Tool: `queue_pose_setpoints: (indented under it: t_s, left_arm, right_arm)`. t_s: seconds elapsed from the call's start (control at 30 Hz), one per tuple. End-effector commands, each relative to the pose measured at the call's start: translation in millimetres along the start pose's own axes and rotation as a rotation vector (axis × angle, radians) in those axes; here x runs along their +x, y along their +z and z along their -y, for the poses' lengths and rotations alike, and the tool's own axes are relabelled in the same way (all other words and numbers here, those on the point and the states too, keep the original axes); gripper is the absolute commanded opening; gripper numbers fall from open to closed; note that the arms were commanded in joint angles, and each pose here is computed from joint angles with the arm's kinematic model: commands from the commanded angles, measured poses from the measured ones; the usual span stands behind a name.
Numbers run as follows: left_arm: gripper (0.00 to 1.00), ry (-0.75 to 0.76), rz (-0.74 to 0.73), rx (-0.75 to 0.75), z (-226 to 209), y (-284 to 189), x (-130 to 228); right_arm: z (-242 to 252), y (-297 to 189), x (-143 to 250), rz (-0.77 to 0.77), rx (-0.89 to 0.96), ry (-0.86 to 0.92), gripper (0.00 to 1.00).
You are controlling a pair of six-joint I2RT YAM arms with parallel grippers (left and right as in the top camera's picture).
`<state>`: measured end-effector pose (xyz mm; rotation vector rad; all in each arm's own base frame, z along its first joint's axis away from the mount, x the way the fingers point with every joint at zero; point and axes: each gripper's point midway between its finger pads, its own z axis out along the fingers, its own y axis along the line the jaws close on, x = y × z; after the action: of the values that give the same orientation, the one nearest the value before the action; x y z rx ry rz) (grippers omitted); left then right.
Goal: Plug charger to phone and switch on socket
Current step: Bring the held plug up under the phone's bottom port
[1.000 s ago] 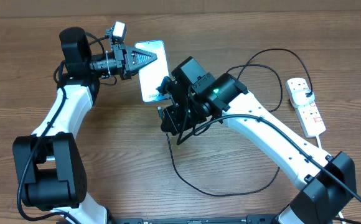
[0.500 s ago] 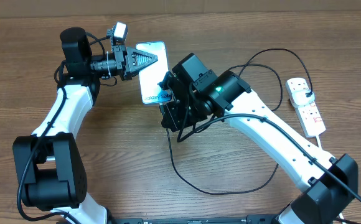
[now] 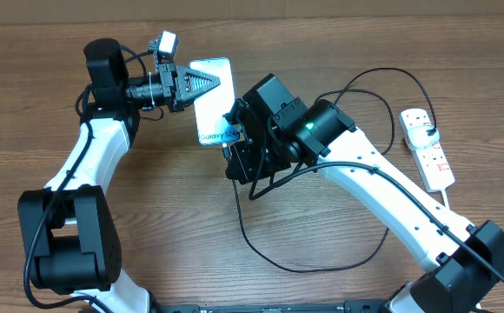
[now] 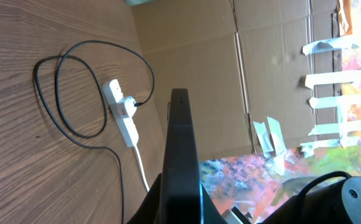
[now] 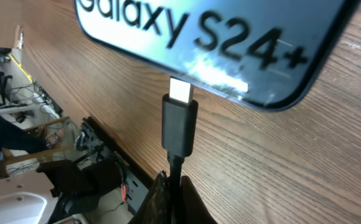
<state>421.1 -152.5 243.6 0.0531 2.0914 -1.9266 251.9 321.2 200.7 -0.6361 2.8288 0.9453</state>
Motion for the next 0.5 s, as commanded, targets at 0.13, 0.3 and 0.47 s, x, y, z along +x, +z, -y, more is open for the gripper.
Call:
queue_pose_setpoints:
  t_s: [0.13, 0.3, 0.47]
  left_arm:
    - [0.04, 0.031, 0.000, 0.001, 5.6, 2.5, -2.0]
    - [0.04, -0.026, 0.000, 0.001, 5.6, 2.5, -2.0]
    - [0.04, -0.083, 0.000, 0.001, 5.6, 2.5, -2.1]
  right_arm:
    - [-20.0, -20.9, -11.4, 0.070, -0.055, -0.033, 0.04]
    - [-21.3, -21.1, -14.6, 0.083, -0.060, -0.036, 0.04]
    - [-21.2, -21.1, -14.3, 0.081, -0.060, -0.025, 0.04]
